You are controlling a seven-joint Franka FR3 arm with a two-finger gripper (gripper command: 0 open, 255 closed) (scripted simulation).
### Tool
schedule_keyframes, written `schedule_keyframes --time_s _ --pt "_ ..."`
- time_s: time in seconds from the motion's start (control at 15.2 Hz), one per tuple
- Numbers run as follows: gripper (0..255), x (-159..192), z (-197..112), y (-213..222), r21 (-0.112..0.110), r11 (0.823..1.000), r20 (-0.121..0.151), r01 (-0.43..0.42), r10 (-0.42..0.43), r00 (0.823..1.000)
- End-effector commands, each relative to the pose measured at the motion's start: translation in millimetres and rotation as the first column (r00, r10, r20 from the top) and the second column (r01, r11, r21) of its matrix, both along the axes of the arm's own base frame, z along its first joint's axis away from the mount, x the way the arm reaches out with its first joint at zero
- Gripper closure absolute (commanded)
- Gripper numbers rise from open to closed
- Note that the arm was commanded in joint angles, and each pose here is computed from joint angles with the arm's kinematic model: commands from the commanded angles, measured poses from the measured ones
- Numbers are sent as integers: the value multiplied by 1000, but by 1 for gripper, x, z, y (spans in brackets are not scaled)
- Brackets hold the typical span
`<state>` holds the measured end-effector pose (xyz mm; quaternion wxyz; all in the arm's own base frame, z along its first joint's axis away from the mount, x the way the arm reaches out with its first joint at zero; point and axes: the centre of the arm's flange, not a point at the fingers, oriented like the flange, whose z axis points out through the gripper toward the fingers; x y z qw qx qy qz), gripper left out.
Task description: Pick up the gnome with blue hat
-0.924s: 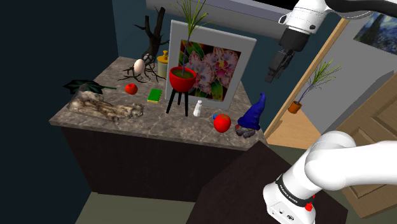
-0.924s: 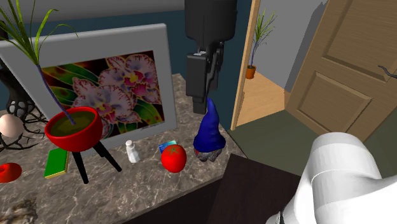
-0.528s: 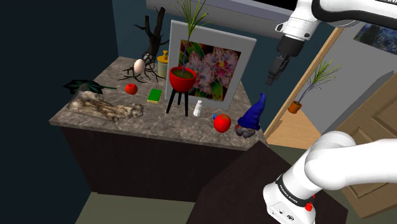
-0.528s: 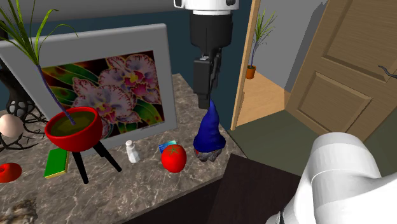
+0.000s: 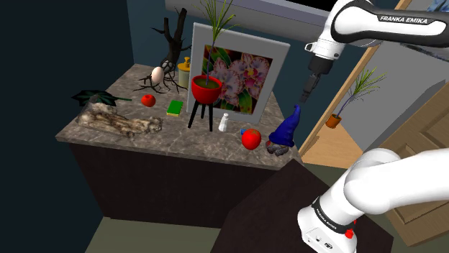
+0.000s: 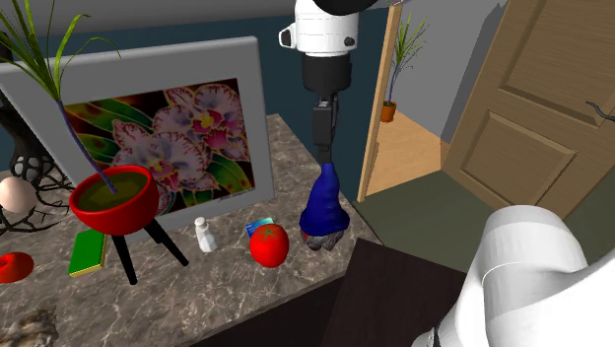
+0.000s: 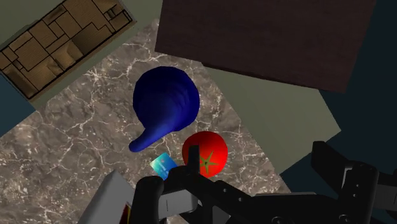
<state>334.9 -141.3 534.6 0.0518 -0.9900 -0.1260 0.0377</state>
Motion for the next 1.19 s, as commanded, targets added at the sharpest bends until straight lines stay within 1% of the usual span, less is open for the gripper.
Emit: schedule_keyframes --time_s 0.0,0.4,0.46,0.92,1.06,1.12 --pt "0 9 -18 -19 1 1000 -9 -26 26 1000" --pt "0 37 -64 -79 8 995 -36 -98 98 995" --pt "0 39 -67 -84 8 995 -38 -103 103 994" --pt "0 39 -107 -84 8 995 -38 -103 103 994" --pt "0 39 -107 -84 8 995 -38 -103 103 994" --pt "255 39 -107 -83 8 995 -38 -103 103 994"
